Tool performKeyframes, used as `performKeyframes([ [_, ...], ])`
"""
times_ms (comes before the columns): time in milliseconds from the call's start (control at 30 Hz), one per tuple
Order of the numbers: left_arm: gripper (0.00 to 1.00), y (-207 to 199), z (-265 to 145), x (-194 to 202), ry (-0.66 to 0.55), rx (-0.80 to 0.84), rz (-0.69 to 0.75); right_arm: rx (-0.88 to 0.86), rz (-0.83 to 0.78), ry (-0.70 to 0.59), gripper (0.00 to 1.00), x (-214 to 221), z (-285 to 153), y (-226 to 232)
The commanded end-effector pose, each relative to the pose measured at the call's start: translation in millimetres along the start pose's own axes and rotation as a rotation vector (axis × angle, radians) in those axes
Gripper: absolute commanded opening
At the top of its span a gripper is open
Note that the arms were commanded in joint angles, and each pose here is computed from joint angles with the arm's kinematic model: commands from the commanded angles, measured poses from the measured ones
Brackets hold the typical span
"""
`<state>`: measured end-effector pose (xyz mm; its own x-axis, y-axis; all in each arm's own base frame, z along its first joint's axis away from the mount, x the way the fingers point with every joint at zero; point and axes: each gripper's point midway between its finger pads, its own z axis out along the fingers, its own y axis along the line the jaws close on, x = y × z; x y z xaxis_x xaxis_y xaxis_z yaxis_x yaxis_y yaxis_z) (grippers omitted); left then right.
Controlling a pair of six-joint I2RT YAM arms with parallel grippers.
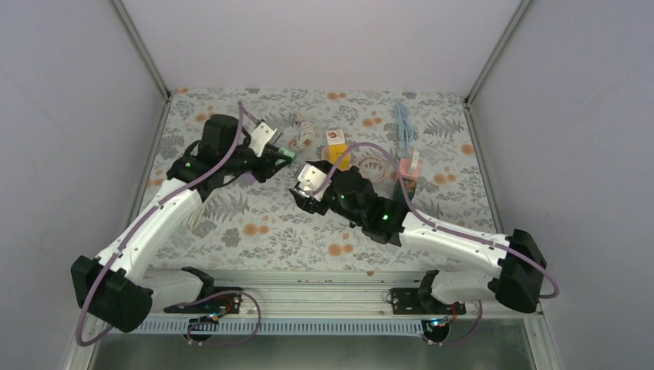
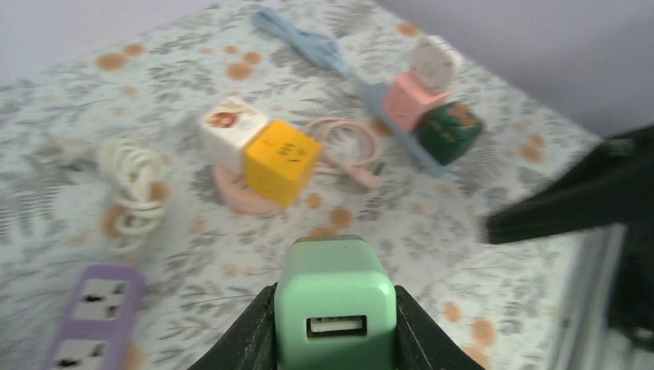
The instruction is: Insert the plug
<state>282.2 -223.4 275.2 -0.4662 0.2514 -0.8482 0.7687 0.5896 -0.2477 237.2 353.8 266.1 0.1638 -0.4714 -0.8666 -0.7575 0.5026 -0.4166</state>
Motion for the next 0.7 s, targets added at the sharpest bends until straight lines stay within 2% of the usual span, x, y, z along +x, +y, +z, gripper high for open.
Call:
performKeyframes([
  [0,0.21,52,4,7,0.117,-0.242,0.120,0.079,0.166,0.011,0.80,-5,-27,-25],
  [67,0.21,67,9,17,0.184,-0.294,0.144,0.130,0.245,0.006,0.82,2,-38,-43],
  [233,0.21,79,18,38,0.342,-0.282,0.224,0.235,0.507,0.022,0.88,19,-54,-93],
  [400,0.21,84,23,42,0.357,-0.247,0.316,0.241,0.619,0.082,0.89,40,-52,-110],
  [667,0.21,137,26,59,0.407,-0.285,0.263,0.268,0.753,0.209,0.89,86,-40,-118],
])
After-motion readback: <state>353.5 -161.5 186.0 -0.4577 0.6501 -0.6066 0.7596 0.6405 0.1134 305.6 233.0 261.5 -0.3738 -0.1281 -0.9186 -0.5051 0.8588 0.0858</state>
